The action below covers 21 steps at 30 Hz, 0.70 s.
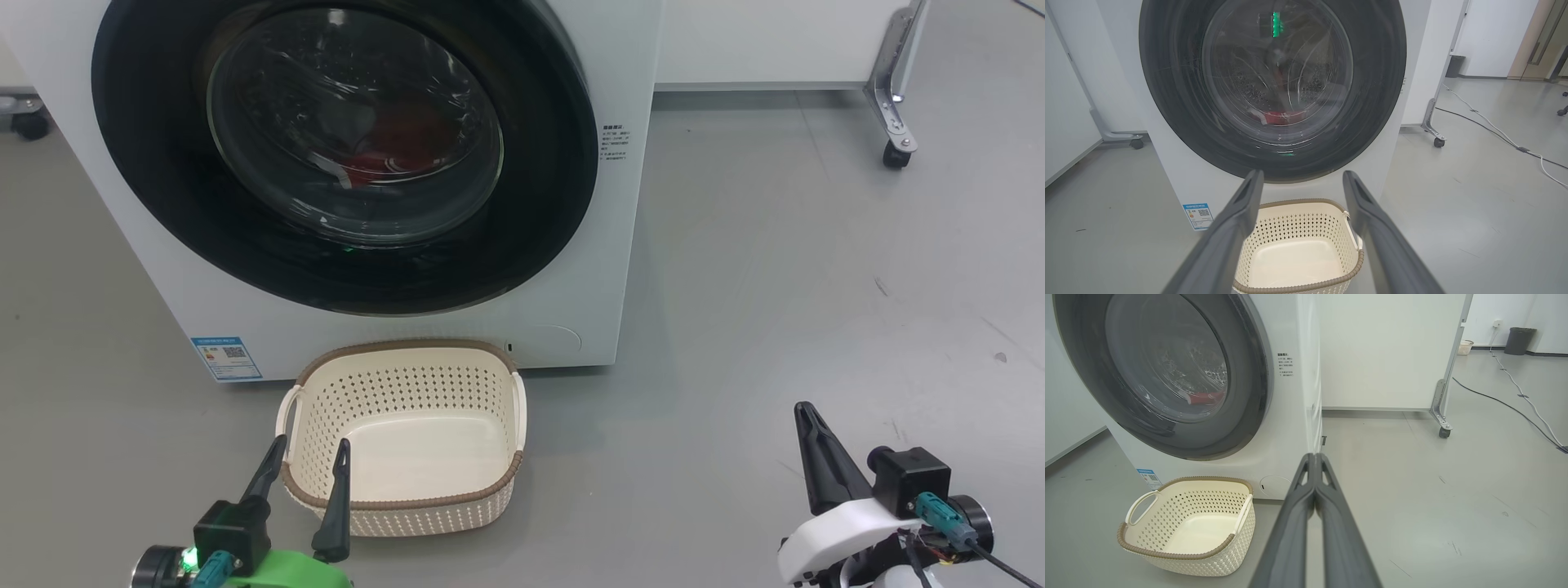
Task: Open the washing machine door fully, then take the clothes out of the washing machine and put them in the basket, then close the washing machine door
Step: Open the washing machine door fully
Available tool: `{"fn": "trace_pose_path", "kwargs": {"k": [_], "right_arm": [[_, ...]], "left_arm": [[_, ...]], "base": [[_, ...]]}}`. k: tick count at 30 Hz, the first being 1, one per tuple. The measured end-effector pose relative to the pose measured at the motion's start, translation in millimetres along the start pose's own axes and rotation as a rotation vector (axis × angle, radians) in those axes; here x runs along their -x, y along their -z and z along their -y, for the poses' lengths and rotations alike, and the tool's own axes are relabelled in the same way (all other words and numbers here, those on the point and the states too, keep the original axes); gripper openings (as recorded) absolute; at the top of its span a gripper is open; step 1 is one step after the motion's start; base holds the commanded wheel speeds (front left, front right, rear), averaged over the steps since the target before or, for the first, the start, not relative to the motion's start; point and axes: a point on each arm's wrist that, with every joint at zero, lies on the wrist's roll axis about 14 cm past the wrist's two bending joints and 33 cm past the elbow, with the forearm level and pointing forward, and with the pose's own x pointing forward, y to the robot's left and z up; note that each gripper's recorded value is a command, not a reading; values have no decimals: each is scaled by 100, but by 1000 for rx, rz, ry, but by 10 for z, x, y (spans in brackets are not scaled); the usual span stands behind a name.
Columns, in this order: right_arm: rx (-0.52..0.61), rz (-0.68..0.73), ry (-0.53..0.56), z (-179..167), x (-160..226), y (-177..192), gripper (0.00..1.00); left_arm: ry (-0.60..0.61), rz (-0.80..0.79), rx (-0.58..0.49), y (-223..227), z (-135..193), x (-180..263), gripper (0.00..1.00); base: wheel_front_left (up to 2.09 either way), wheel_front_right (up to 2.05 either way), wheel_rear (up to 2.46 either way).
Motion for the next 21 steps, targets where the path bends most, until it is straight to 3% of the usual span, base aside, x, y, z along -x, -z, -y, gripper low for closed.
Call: {"fn": "trace_pose_path", "kwargs": {"k": [5, 21], "right_arm": [[-34, 0, -3, -17, -7, 6, 0], [-448, 4, 88, 161, -93, 81, 0]], "left_arm": [[-2, -3, 0, 9, -7, 0, 100], [-9, -6, 8, 14, -28, -82, 100]], "base": [[0, 0, 0], [0, 0, 0]]}}
